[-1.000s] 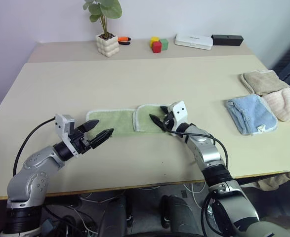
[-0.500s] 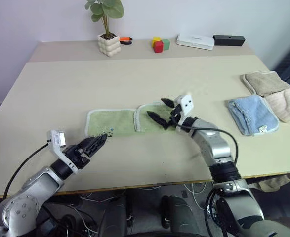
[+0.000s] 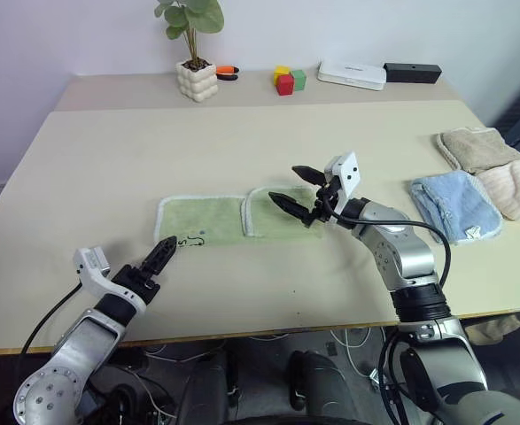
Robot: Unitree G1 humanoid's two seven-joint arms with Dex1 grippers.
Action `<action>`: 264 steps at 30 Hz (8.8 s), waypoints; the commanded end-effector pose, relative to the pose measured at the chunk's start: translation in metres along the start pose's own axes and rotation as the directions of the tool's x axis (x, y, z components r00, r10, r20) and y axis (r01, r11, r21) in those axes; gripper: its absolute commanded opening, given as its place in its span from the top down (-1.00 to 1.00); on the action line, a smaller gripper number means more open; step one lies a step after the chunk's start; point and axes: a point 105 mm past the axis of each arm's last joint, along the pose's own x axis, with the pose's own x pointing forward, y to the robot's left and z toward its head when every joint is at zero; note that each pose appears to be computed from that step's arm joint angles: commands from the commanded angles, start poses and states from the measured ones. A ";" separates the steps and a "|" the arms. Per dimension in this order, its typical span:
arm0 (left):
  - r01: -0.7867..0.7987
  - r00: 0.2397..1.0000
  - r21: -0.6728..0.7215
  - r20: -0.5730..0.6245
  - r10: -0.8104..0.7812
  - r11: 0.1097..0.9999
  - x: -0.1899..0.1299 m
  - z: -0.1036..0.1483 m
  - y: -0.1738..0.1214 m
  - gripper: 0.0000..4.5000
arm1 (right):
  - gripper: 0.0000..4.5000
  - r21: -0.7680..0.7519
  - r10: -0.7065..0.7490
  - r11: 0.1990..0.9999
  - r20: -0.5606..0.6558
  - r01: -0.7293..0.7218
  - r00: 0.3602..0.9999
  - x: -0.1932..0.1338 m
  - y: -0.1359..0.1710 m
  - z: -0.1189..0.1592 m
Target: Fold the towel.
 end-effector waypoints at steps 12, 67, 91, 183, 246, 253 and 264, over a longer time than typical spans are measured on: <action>-0.021 0.999 -0.141 -0.029 0.017 0.990 0.048 -0.005 0.002 0.48 | -1.00 -0.062 -0.043 0.997 0.048 0.046 0.998 -0.002 -0.001 0.019; 0.930 0.338 0.154 -0.717 -0.610 0.334 0.096 -0.146 -0.174 -0.98 | -1.00 -0.218 -0.160 0.964 -0.031 0.150 0.987 -0.110 -0.023 0.040; 0.565 0.804 0.471 -0.131 -0.580 0.678 0.156 -0.029 -0.163 0.75 | 0.30 0.039 -0.358 0.933 0.202 0.358 0.912 -0.011 -0.012 0.063; 0.263 0.736 -0.277 -0.562 -0.378 0.924 0.141 -0.114 -0.101 0.98 | -1.00 -0.026 -0.300 0.951 0.157 0.308 0.941 -0.080 -0.041 0.061; -0.227 0.805 -0.215 0.508 0.307 0.950 0.040 0.086 0.050 -0.79 | -1.00 -0.176 0.094 0.979 -0.077 -0.106 0.993 -0.077 -0.008 0.021; -0.204 0.888 -0.346 0.329 0.322 0.916 0.028 0.030 0.030 -0.98 | -1.00 -0.172 0.104 0.978 -0.081 -0.117 0.991 -0.076 -0.011 0.015; 0.215 0.972 0.365 0.011 -0.235 0.906 0.077 0.010 -0.079 -0.98 | -1.00 -0.201 0.038 0.978 -0.078 -0.053 0.996 -0.087 -0.027 0.021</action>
